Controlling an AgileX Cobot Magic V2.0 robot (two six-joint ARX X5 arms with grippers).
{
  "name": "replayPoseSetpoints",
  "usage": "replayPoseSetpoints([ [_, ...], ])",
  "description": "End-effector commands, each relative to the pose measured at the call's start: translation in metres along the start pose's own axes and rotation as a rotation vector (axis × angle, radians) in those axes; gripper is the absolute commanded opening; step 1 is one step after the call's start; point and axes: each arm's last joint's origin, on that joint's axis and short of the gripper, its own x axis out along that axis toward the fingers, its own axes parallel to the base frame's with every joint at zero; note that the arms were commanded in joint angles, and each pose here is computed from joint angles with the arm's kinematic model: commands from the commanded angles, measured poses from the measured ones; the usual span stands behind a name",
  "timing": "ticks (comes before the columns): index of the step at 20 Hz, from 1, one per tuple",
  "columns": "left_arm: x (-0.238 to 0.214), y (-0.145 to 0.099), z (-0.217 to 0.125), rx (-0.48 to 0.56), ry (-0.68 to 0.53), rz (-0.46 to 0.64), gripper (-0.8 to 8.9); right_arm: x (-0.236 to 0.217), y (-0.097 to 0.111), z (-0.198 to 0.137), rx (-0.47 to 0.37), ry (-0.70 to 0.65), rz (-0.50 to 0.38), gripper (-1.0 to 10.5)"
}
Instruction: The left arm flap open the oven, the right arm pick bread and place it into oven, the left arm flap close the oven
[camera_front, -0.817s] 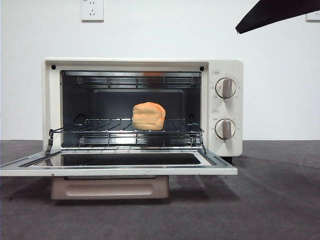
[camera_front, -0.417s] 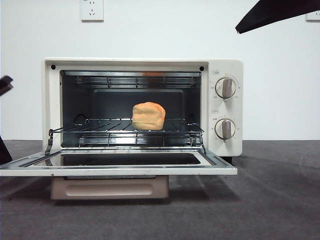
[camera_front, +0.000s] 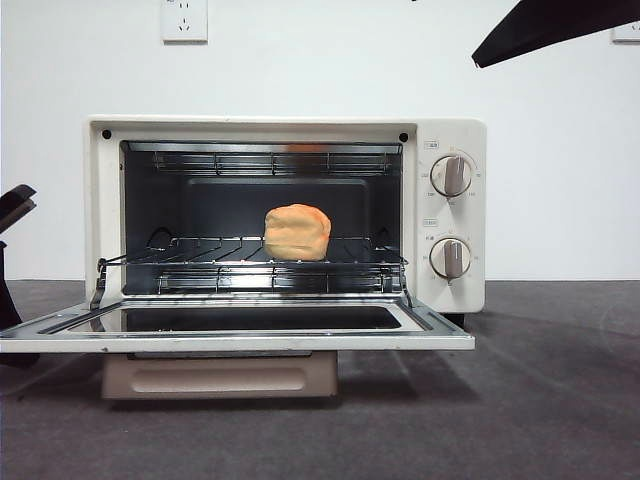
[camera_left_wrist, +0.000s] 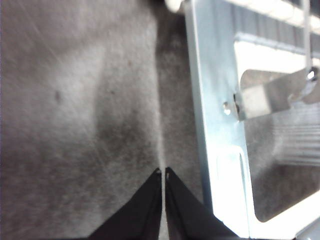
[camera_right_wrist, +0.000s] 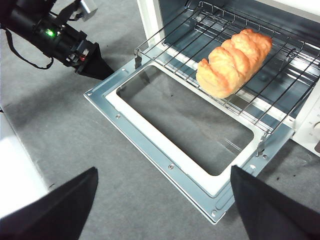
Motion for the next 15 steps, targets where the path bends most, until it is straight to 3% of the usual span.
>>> replayPoseSetpoints([
  [1,0.003,0.001,0.000,0.003,0.011,-0.027,0.14,0.000,0.002,0.003,-0.011,-0.009,0.009,4.2],
  [9,0.005,-0.002,0.000,-0.014,0.040,-0.183,0.14,0.000,0.002,0.003,-0.011,-0.009,0.008,4.2],
  [15,0.002,-0.007,0.014,-0.042,-0.035,-0.332,0.14,0.000,0.002,0.003,-0.009,-0.009,0.008,4.2],
])
